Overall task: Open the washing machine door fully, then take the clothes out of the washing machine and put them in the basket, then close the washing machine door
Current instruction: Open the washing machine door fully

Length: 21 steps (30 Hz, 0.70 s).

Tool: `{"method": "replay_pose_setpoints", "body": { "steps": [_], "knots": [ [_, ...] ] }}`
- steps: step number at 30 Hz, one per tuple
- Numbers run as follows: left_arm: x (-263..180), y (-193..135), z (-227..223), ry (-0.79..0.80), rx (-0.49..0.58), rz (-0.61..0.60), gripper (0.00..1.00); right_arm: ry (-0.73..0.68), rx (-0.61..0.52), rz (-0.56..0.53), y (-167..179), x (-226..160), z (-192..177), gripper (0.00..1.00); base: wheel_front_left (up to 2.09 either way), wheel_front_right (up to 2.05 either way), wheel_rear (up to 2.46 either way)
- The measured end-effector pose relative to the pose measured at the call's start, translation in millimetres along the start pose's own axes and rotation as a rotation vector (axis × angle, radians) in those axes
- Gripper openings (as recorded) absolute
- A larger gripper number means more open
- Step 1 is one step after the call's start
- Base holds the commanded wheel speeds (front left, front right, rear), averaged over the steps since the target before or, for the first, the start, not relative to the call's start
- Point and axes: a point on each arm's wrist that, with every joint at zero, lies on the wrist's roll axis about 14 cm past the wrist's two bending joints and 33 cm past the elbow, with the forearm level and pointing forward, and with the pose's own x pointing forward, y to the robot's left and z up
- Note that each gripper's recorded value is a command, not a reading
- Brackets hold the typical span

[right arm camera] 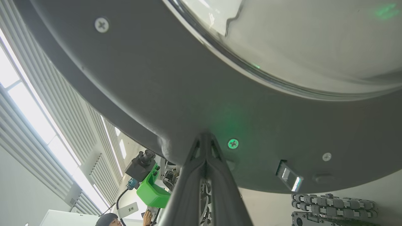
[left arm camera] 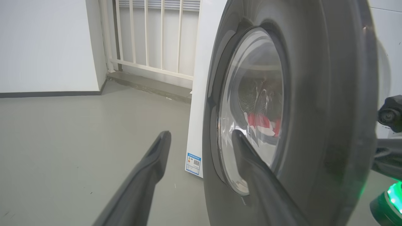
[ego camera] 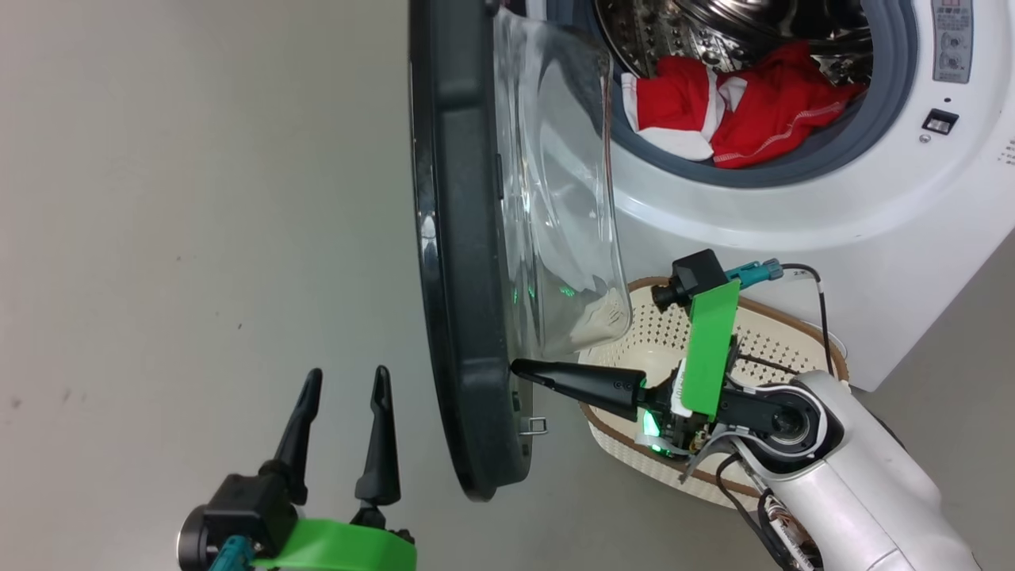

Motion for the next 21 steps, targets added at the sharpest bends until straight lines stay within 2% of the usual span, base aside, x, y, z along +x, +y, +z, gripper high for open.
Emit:
{"method": "replay_pose_setpoints", "body": {
  "steps": [11,16,17,18,19,20,21],
  "knots": [
    [-4,8,4,-0.014,-0.007,0.020,1.00,-0.008,-0.015,-0.033,-3,3,-5,0.00,0.00,0.00,0.00],
    [-9,10,1,-0.002,-0.026,0.029,1.00,-0.066,-0.081,-0.105,-12,-1,2,0.00,0.00,0.00,0.00],
    [-9,10,1,-0.003,-0.030,0.029,1.00,-0.080,-0.098,-0.118,-13,-1,4,0.11,0.00,0.00,0.00],
    [-9,11,2,-0.004,-0.033,0.030,1.00,-0.098,-0.114,-0.129,-14,-2,7,0.45,0.00,0.00,0.00],
    [-9,11,2,-0.006,-0.035,0.030,1.00,-0.122,-0.135,-0.142,-15,-4,10,0.67,0.00,0.00,0.00],
    [-9,11,3,-0.007,-0.036,0.032,1.00,-0.141,-0.167,-0.160,-16,-5,14,1.00,0.00,0.00,0.00],
    [-9,12,3,-0.007,-0.037,0.033,1.00,-0.161,-0.195,-0.173,-16,-7,17,1.00,0.00,0.00,0.00]
  ]
}}
